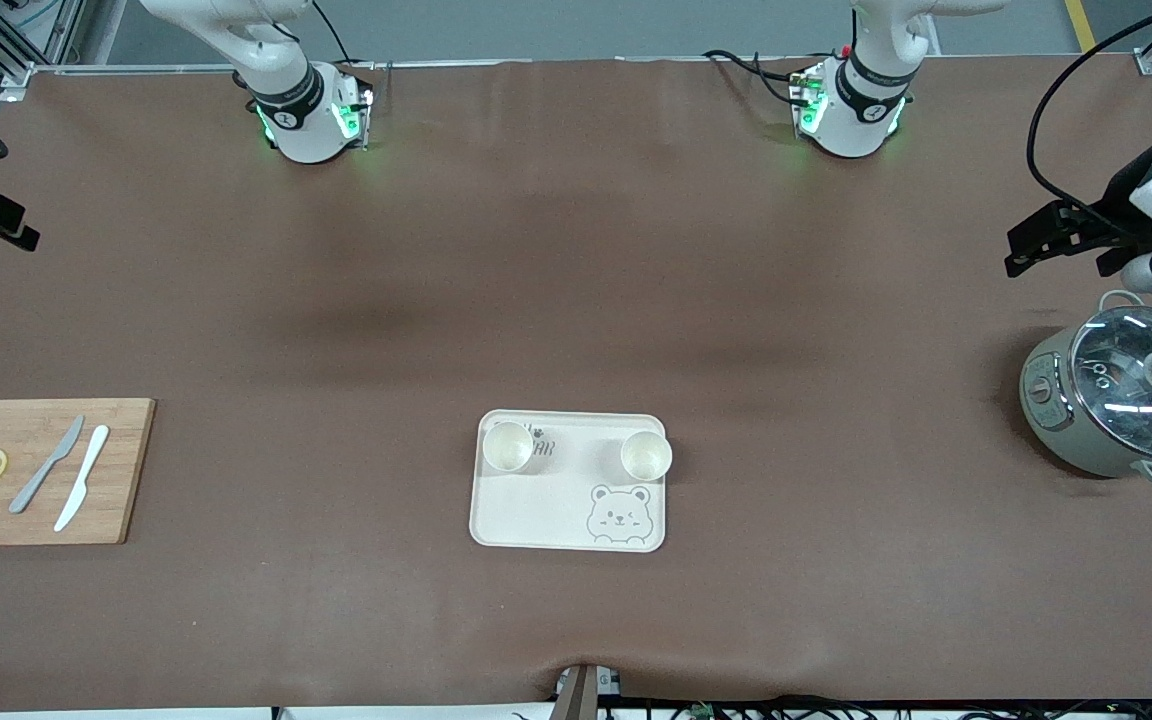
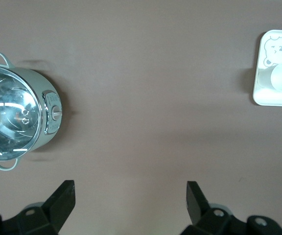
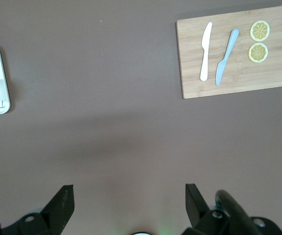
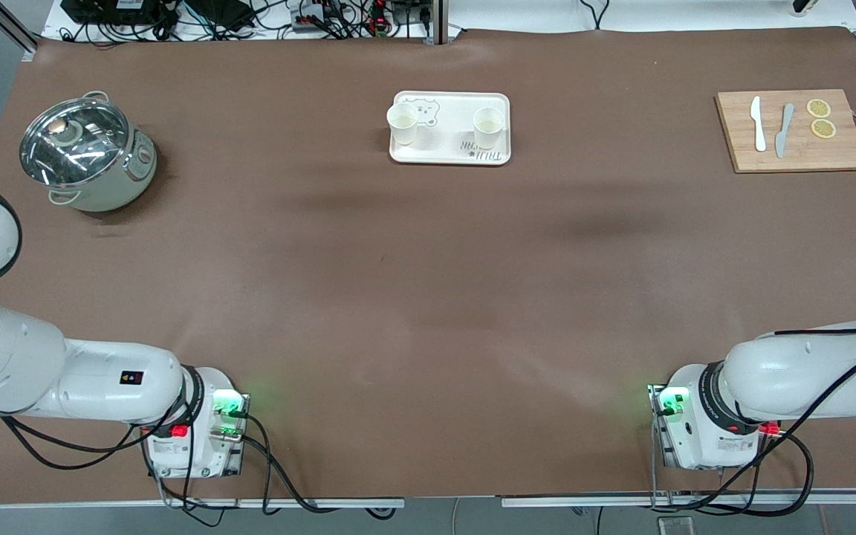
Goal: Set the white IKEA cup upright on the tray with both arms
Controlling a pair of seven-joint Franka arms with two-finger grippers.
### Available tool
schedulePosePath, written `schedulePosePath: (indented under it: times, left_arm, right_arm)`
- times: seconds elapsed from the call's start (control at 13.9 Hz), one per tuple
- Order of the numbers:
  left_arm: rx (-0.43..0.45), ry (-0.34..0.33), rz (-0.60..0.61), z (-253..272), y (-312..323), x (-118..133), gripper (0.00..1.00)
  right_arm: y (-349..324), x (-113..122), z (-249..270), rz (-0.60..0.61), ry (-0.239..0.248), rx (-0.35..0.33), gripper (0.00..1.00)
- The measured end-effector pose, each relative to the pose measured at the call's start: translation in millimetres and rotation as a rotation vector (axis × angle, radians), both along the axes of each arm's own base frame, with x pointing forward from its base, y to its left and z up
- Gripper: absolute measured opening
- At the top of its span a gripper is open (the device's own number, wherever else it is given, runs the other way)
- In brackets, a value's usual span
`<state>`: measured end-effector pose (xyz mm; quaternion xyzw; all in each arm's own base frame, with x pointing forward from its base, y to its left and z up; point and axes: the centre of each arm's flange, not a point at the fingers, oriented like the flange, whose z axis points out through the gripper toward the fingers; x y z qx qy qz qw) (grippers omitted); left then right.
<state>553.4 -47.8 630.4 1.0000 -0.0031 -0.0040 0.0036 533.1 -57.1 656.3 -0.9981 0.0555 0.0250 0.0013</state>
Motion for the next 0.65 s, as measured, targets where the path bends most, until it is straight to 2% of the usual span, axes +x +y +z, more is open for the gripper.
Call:
schedulePosePath:
  times: [0.29, 0.65]
  left_arm:
    - [0.070, -0.003, 0.013, 0, -25, -3, 1.00]
    - [0.077, -0.005, 0.043, 0, -31, -4, 1.00]
  right_arm:
    - [0, 0, 0, -0.001, 0.000, 0.000, 1.00]
    - [0, 0, 0, -0.001, 0.000, 0.000, 1.00]
